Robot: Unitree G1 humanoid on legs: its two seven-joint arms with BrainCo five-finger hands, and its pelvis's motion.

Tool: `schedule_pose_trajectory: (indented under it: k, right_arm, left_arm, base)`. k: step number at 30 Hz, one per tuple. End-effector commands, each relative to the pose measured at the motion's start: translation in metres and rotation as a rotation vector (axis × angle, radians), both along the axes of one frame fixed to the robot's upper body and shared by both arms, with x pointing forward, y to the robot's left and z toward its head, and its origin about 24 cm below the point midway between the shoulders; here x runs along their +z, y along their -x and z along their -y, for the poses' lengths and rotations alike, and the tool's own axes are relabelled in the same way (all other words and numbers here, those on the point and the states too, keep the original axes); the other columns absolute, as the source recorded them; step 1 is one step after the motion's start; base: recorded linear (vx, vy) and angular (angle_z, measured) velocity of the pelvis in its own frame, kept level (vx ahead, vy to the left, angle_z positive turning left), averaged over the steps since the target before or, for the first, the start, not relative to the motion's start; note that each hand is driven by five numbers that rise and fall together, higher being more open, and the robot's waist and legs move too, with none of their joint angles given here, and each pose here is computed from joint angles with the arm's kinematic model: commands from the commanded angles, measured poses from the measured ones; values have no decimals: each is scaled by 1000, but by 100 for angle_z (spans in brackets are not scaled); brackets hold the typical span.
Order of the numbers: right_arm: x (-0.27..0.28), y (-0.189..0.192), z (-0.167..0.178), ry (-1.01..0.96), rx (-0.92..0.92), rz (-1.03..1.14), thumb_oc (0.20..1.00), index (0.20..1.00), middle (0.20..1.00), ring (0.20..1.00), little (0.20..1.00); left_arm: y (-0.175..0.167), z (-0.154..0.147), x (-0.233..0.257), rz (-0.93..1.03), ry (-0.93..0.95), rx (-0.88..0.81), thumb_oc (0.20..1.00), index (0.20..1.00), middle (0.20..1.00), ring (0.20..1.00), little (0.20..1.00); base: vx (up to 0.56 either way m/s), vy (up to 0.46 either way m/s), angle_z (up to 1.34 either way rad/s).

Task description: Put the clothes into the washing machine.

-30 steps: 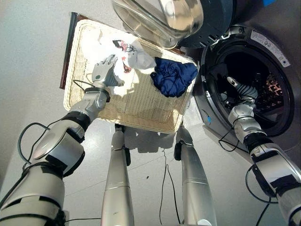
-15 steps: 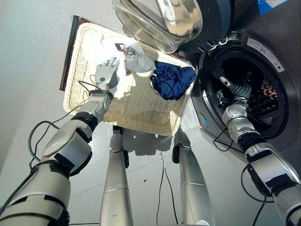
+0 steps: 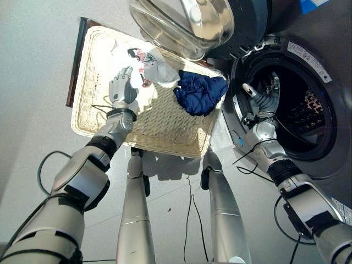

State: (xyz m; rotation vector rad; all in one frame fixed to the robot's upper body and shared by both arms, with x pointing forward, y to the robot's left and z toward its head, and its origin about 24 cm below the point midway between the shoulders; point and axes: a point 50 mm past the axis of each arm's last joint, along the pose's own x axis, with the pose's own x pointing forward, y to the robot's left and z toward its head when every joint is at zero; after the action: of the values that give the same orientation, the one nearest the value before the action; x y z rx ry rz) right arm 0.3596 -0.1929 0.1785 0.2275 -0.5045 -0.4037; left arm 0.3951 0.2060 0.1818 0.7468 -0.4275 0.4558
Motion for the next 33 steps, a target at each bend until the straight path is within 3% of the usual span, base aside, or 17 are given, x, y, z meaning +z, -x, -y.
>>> schedule_pose_trajectory:
  k: [1, 7, 14, 15, 25, 33]
  right_arm:
    - [22, 15, 11, 10, -49, 147, 1000, 1000, 1000, 1000, 1000]
    - [15, 38, 11, -116, -35, 195, 1000, 1000, 1000, 1000, 1000]
    - [11, 44, -11, -110, 210, 194, 1000, 1000, 1000, 1000, 1000]
    - [8, 46, -20, -91, 314, 183, 1000, 1000, 1000, 1000, 1000]
    - [11, 54, -52, 7, 633, 199, 1000, 1000, 1000, 1000, 1000]
    - [17, 52, -60, 62, 744, 179, 1000, 1000, 1000, 1000, 1000]
  left_arm:
    - [5, 7, -7, 38, 203, -111, 200, 200, 200, 200, 200]
    - [35, 43, 5, 270, 407, -484, 200, 200, 200, 200, 200]
    - [61, 70, 25, 380, 439, -795, 200, 200, 200, 200, 200]
    - [69, 75, 30, 398, 433, -876, 200, 200, 200, 200, 200]
    - [99, 98, 49, 421, 342, -1201, 200, 200, 200, 200, 200]
    - [116, 117, 56, 344, 227, -1459, 200, 200, 200, 200, 200]
  base:
    - [0, 0, 0]
    - [-1, -3, 1]
    - [0, -2, 1]
    - [0, 0, 0]
    - [0, 0, 0]
    - [0, 0, 0]
